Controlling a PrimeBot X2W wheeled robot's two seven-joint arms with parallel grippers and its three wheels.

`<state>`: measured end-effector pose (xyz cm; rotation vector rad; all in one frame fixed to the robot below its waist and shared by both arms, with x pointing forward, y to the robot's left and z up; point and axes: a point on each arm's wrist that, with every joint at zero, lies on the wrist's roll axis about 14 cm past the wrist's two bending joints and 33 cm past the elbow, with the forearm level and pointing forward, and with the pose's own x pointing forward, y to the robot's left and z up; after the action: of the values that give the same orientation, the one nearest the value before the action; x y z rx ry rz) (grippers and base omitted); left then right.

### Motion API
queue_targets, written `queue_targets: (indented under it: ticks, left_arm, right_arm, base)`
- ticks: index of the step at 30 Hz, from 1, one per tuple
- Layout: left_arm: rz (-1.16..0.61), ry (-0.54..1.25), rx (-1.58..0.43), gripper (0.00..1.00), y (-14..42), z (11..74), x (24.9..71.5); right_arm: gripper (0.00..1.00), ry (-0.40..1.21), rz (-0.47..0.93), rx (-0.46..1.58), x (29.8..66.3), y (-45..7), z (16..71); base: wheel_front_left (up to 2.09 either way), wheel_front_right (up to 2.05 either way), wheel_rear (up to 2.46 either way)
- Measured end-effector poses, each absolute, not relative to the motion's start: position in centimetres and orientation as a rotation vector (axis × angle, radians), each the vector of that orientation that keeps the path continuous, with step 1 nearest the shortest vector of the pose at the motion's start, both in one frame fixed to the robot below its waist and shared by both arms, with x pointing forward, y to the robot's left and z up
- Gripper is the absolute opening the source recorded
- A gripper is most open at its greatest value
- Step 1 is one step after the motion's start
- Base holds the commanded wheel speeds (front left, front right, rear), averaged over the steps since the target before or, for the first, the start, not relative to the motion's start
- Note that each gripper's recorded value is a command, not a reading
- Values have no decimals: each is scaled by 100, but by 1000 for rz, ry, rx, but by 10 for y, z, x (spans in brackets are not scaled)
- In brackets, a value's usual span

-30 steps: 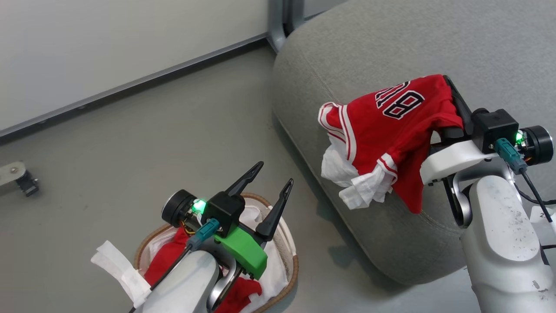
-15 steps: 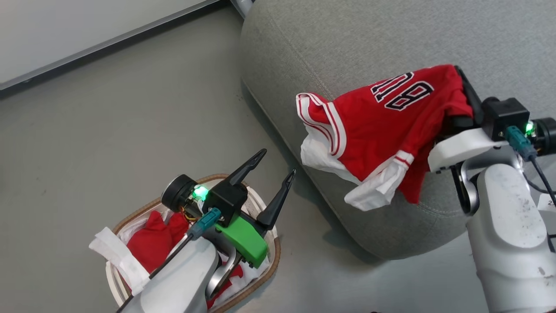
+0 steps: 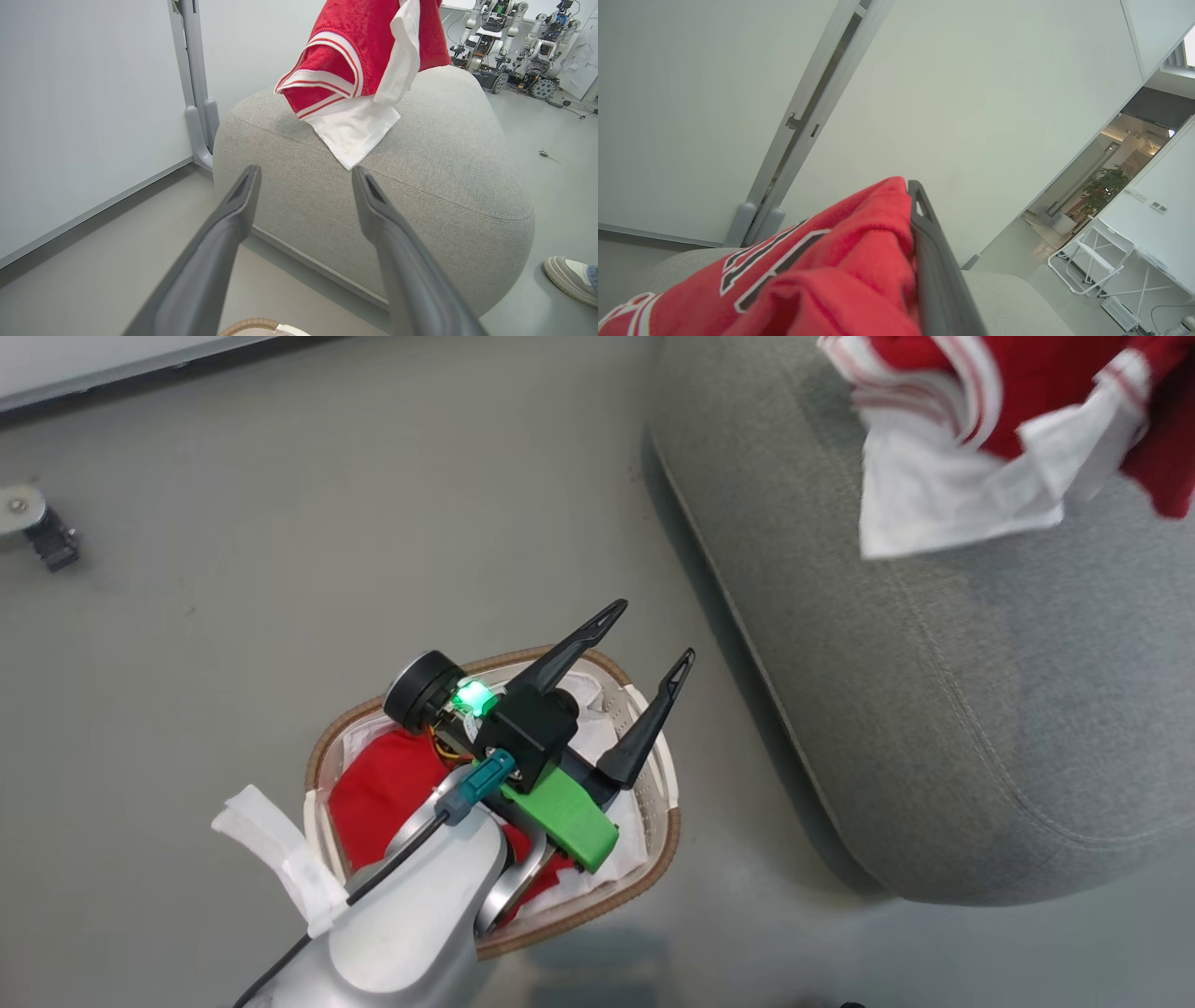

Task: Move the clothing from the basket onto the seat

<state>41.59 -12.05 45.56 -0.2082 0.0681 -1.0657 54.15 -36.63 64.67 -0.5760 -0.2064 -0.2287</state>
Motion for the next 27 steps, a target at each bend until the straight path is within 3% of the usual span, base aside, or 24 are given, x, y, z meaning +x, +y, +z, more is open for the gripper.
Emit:
queue_targets:
  ticks: [6,9,15,20,26,27]
  left_arm:
    - [-1009,63,-204,100,-101,449,432]
    - [-980,87,-212,100,-92,436,439]
    - [-940,140,-213,100,-78,405,450]
    - [-892,201,-216,100,-61,376,457]
    - [-879,246,-217,100,-56,355,456]
    - [-882,246,-220,100,-58,355,456]
  right_arm:
    - [0,-287,-289,-671,580,-386,699]
    - [0,-268,-301,-660,598,-391,689]
    - [0,26,-332,-559,617,-416,554]
    - [0,237,-266,-493,612,-394,439]
    - [0,318,-229,-456,602,-375,385]
    - [22,319,-231,-453,601,-375,384]
  base:
    - [0,0,0]
    - [0,0,0]
    - [0,0,0]
    - [0,0,0]
    - [0,0,0]
    - [0,0,0]
